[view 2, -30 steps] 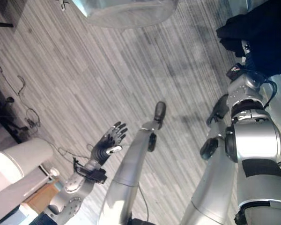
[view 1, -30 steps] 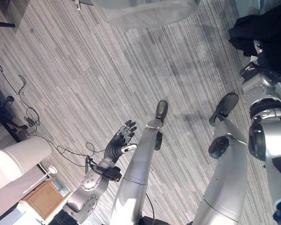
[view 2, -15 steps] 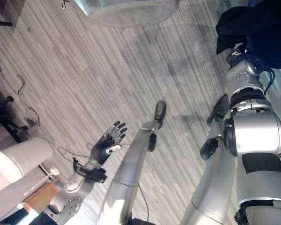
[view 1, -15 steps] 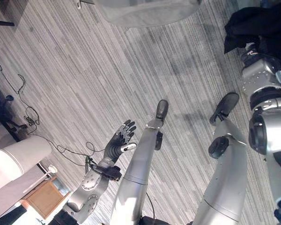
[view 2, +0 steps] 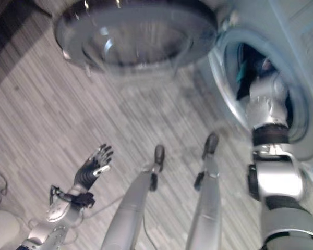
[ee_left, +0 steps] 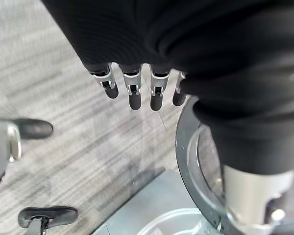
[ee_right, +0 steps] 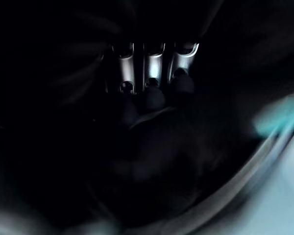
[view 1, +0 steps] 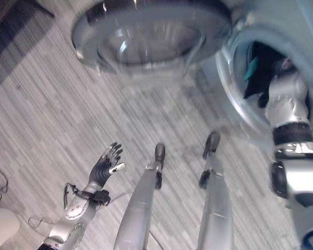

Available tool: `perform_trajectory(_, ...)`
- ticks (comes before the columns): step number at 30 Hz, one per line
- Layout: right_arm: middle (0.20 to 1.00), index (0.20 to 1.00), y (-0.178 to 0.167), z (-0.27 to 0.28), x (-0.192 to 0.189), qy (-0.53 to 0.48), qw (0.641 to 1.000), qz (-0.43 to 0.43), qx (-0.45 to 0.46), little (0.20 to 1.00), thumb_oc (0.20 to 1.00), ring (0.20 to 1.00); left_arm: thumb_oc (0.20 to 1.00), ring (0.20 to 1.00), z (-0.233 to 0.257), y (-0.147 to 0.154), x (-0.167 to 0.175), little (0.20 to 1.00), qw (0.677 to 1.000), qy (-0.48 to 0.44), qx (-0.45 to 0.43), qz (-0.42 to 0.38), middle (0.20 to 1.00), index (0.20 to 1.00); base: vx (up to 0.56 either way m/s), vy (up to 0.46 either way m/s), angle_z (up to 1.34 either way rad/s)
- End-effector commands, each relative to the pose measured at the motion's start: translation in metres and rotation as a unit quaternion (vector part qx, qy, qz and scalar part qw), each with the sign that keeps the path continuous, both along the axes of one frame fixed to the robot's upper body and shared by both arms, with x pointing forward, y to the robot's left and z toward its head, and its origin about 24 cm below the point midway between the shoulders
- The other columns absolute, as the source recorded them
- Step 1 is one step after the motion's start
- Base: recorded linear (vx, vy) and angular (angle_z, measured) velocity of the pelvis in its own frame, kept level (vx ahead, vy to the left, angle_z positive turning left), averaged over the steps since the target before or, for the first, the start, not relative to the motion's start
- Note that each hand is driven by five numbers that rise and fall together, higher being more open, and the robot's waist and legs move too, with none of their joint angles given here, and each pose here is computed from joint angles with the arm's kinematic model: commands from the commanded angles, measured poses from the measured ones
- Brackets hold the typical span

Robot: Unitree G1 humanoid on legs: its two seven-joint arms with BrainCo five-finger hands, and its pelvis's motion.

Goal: Grab the laundry basket,head to the washer,open it,put in the laundry and shut it.

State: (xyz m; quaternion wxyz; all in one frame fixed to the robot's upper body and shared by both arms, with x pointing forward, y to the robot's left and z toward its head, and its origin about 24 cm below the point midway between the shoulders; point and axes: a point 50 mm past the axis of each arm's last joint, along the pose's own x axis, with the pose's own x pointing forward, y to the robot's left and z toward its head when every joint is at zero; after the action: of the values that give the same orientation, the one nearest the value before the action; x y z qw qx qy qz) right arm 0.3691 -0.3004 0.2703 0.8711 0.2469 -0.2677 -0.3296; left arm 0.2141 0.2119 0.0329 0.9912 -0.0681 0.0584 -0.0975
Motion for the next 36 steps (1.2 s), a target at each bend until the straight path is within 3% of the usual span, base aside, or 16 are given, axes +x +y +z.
perform_trajectory(1,0.200,0.200,-0.032,0.157,-0.086,-0.242,0.951,-0.156,-0.116,0.200,0.200,0.200,1.000,1.000,-0.014,-0.024,-0.014,1.000,0.998,0.037,-0.032,-0.047,1.000,1.000,0.02,-0.010,0.11)
perform_trajectory(2,0.200,0.200,-0.021,0.171,-0.095,-0.242,0.937,-0.187,-0.169,0.200,0.200,0.200,1.000,1.000,-0.016,-0.020,-0.018,1.000,0.997,0.047,-0.025,-0.047,1.000,1.000,0.01,-0.015,0.12)
perform_trajectory(4,0.200,0.200,-0.018,0.171,-0.095,-0.240,0.936,-0.192,-0.172,0.200,0.200,0.200,1.000,1.000,-0.016,-0.021,-0.018,1.000,0.997,0.047,-0.027,-0.047,1.000,1.000,0.00,-0.003,0.00)
perform_trajectory(6,0.200,0.200,-0.006,0.173,-0.086,-0.176,0.922,-0.234,-0.253,0.200,0.200,0.200,1.000,1.000,-0.015,-0.022,-0.021,1.000,0.997,0.045,-0.027,-0.049,1.000,1.000,-0.03,0.001,-0.34)
perform_trajectory(8,0.200,0.200,0.000,0.168,-0.077,-0.150,0.920,-0.231,-0.277,0.200,0.200,0.200,1.000,1.000,-0.013,-0.023,-0.020,1.000,0.997,0.040,-0.029,-0.051,1.000,1.000,-0.03,0.006,-0.19)
perform_trajectory(9,0.799,0.799,0.013,0.157,-0.063,-0.117,0.919,-0.219,-0.305,0.799,0.799,0.799,1.000,1.000,-0.009,-0.026,-0.019,1.000,0.997,0.032,-0.033,-0.055,1.000,1.000,-0.03,-0.013,-0.15)
perform_trajectory(10,1.000,1.000,0.016,0.144,-0.051,-0.083,0.919,-0.214,-0.320,1.000,1.000,1.000,1.000,1.000,-0.008,-0.027,-0.019,1.000,0.997,0.030,-0.034,-0.060,1.000,1.000,-0.04,-0.017,-0.11)
perform_trajectory(13,1.000,1.000,0.011,0.112,-0.026,0.009,0.924,-0.201,-0.324,1.000,1.000,1.000,1.000,1.000,-0.008,-0.028,-0.021,1.000,0.997,0.032,-0.032,-0.066,1.000,1.000,0.00,0.000,0.00)
perform_trajectory(14,1.000,1.000,0.004,0.089,-0.008,0.071,0.940,-0.171,-0.287,1.000,1.000,1.000,1.000,1.000,-0.006,-0.027,-0.021,1.000,0.997,0.028,-0.026,-0.069,1.000,1.000,0.00,0.000,0.00)
perform_trajectory(16,1.000,1.000,0.003,0.064,0.006,0.098,0.963,-0.115,-0.223,1.000,1.000,1.000,1.000,1.000,-0.006,-0.027,-0.020,1.000,0.997,0.030,-0.019,-0.071,1.000,1.000,0.00,-0.001,-0.02)
perform_trajectory(18,1.000,1.000,0.009,0.035,0.016,0.079,0.987,-0.041,-0.131,1.000,1.000,1.000,1.000,1.000,-0.011,-0.026,-0.019,1.000,0.997,0.040,-0.014,-0.068,1.000,1.000,0.02,-0.004,-0.06)
perform_trajectory(21,1.000,1.000,0.009,0.023,0.017,0.061,0.994,-0.013,-0.088,1.000,1.000,1.000,1.000,1.000,-0.013,-0.026,-0.020,1.000,0.996,0.046,-0.015,-0.069,1.000,1.000,0.01,-0.005,-0.06)
perform_trajectory(22,1.000,1.000,0.012,0.007,0.018,0.008,0.999,0.040,0.002,1.000,1.000,1.000,1.000,1.000,-0.017,-0.028,-0.020,1.000,0.996,0.057,-0.016,-0.072,1.000,1.000,0.01,-0.004,-0.05)
perform_trajectory(27,1.000,1.000,0.033,-0.037,0.015,-0.087,0.981,0.134,0.112,1.000,1.000,1.000,1.000,1.000,-0.026,-0.031,-0.025,1.000,0.993,0.079,-0.026,-0.084,1.000,1.000,0.00,-0.001,-0.01)
perform_trajectory(36,1.000,1.000,0.064,-0.170,-0.033,-0.099,0.938,0.199,0.265,1.000,1.000,1.000,1.000,1.000,-0.039,-0.036,-0.044,1.000,0.984,0.126,-0.005,-0.124,1.000,1.000,0.00,0.003,-0.01)
